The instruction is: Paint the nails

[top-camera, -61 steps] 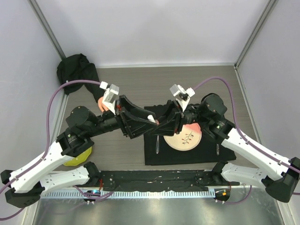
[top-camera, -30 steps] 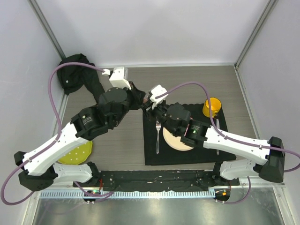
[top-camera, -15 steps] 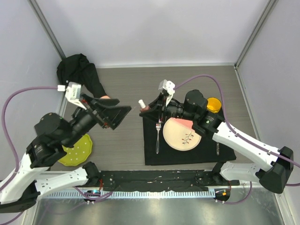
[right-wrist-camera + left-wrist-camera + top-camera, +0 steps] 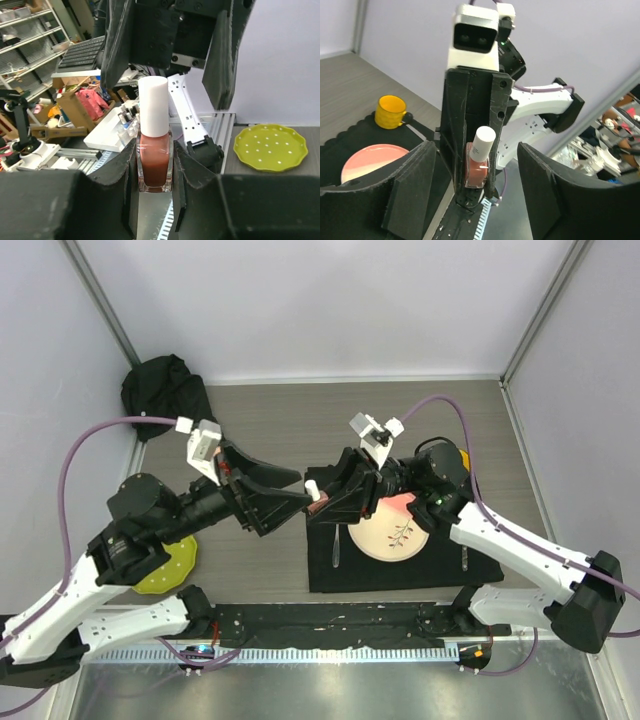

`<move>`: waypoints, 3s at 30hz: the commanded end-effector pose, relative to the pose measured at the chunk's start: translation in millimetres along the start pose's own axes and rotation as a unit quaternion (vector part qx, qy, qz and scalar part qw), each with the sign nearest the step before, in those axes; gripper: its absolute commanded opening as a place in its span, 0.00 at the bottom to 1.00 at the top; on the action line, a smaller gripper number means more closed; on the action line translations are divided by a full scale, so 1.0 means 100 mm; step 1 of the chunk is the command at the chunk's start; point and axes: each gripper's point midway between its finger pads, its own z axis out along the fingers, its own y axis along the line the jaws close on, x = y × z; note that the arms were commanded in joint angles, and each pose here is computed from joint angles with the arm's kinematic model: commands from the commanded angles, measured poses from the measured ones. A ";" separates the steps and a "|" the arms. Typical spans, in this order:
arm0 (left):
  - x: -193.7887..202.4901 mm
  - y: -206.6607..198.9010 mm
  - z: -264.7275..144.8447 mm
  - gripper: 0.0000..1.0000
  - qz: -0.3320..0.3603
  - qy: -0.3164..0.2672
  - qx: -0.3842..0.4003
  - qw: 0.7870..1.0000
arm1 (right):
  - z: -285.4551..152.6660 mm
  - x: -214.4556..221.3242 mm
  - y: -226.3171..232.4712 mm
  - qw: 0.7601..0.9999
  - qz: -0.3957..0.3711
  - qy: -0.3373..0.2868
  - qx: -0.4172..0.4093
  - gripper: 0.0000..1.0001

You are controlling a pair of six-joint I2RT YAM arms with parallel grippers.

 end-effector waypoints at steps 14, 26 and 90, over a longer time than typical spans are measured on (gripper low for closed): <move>-0.17 -0.22 0.22 0.05 0.035 -0.014 0.060 0.997 | -0.01 -0.11 -0.03 1.000 -0.012 -0.007 0.001 0.01; -0.19 0.95 0.35 0.00 0.002 -0.030 -0.272 0.962 | -0.78 -0.23 -1.21 0.801 -0.163 0.010 0.576 0.01; -0.12 1.18 0.39 0.00 0.005 -0.059 -0.374 0.925 | -0.71 -0.25 -1.05 0.739 -0.206 -0.006 0.642 0.01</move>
